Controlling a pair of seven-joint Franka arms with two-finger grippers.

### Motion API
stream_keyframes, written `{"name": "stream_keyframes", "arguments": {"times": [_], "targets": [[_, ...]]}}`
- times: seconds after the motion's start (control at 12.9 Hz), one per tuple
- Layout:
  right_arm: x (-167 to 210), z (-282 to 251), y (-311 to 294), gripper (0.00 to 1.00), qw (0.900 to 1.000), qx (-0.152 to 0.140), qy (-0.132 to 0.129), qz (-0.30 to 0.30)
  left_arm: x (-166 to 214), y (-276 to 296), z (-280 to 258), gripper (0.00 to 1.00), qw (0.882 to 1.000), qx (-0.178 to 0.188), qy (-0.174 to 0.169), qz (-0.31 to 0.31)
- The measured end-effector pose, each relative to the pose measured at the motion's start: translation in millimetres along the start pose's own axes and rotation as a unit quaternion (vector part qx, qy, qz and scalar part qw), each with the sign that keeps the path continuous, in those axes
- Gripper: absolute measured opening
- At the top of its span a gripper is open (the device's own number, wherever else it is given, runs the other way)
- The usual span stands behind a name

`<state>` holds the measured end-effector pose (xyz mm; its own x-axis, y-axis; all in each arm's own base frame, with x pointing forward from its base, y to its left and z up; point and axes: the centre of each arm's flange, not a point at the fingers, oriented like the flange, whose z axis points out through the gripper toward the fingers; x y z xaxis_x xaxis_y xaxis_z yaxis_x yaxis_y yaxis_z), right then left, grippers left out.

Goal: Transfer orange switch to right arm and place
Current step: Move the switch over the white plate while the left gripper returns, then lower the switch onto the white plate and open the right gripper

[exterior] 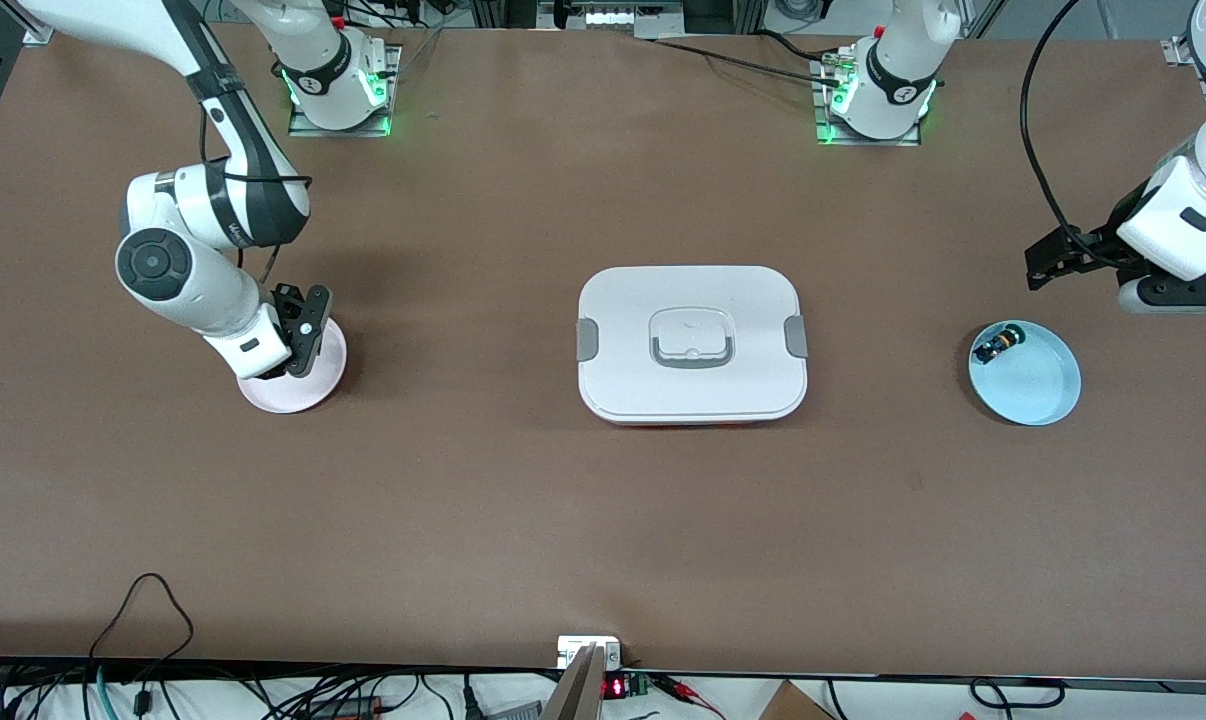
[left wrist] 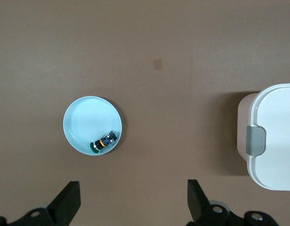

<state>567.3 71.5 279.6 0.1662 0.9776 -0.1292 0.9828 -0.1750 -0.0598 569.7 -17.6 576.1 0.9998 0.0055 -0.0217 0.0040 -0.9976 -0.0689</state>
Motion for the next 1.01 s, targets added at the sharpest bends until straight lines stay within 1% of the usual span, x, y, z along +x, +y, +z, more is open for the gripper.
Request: {"name": "stream_keyframes", "arguments": {"times": [0.23,0.47,1.01], "targets": [[-10,26,-5,0.44,1.000,-0.004,-0.005,-0.009,0,0,0,1.00,1.000,0.000,0.000,0.000],[-25,53,-6,0.44,1.000,0.007,0.002,-0.007,0,1,0,1.00,1.000,0.000,0.000,0.001],[-46,100,4,0.44,0.999,-0.003,0.024,-0.021,0,5,-1,1.00,1.000,0.000,0.000,0.003]]}}
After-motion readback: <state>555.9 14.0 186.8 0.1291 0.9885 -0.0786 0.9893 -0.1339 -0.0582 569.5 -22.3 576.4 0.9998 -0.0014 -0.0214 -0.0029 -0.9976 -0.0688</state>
